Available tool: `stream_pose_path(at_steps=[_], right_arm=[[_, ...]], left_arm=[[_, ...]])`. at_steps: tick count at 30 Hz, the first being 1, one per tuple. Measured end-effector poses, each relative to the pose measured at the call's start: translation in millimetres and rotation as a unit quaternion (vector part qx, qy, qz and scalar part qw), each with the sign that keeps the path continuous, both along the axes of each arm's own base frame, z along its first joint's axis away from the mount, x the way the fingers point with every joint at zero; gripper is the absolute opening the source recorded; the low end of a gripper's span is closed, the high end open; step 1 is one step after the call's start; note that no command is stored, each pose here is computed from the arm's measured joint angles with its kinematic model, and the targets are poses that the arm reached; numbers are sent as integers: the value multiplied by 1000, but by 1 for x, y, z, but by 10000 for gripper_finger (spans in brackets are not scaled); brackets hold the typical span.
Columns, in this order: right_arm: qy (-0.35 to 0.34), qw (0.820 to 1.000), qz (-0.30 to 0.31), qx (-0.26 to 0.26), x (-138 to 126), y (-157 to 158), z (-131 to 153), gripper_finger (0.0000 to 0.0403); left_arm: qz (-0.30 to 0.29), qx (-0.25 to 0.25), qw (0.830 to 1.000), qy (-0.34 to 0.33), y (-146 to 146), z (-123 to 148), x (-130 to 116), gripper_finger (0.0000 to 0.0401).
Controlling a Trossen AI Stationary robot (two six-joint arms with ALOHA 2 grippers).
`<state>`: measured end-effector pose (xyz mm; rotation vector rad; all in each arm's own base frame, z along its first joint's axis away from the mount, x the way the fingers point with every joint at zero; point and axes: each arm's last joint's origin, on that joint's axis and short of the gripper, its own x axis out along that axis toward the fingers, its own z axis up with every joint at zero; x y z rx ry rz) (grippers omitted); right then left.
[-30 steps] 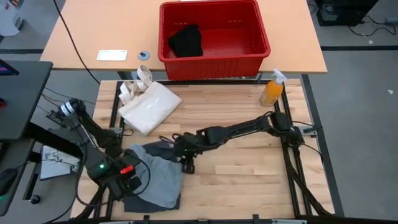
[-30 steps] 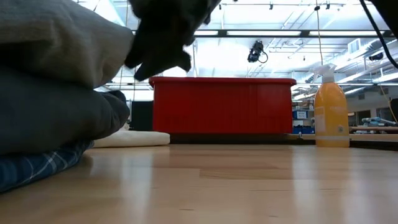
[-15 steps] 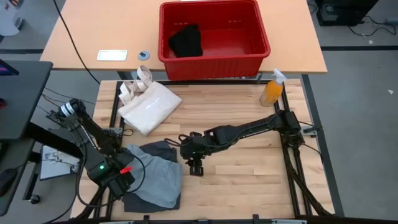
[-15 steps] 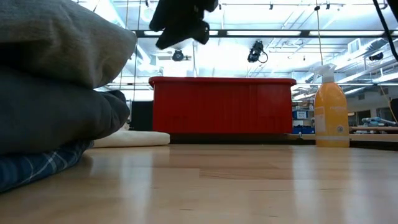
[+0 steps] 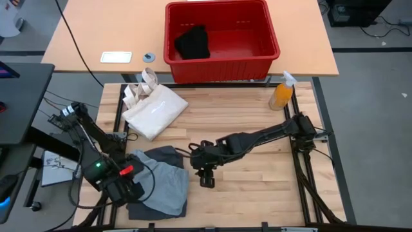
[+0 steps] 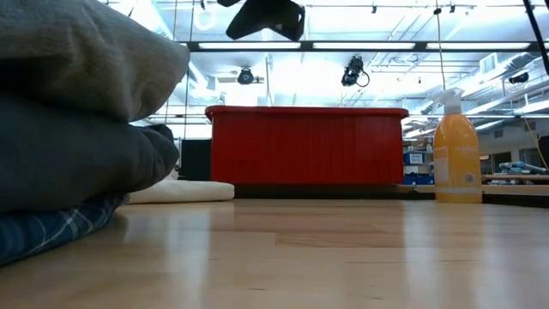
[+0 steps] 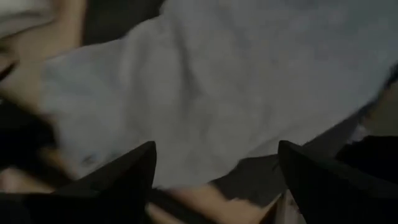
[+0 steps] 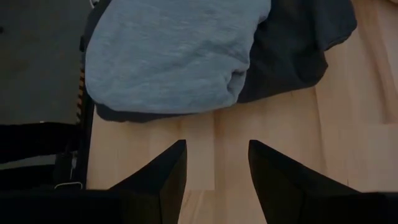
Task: Fold Laundry from Bin
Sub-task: Put the light gray t-shirt on top of the pile of clothes
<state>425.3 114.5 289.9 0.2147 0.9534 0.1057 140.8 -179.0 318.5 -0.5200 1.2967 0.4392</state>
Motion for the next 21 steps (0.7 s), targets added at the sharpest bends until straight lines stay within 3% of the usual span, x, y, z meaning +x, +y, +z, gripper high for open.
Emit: stream_pose_path(at_steps=[9,16,21], right_arm=[[-50,997,-52,-27,-21,2,36,180],[-95,993,-60,-23,-45,8,71,180],[-119,990,-78,-9,-65,14,93,180]], left_arm=[[-10,-17,999,-35,-12,-42,37,338],[-58,-5,996,-64,-2,-70,94,320],[-37,14,999,-37,18,-87,119,302]])
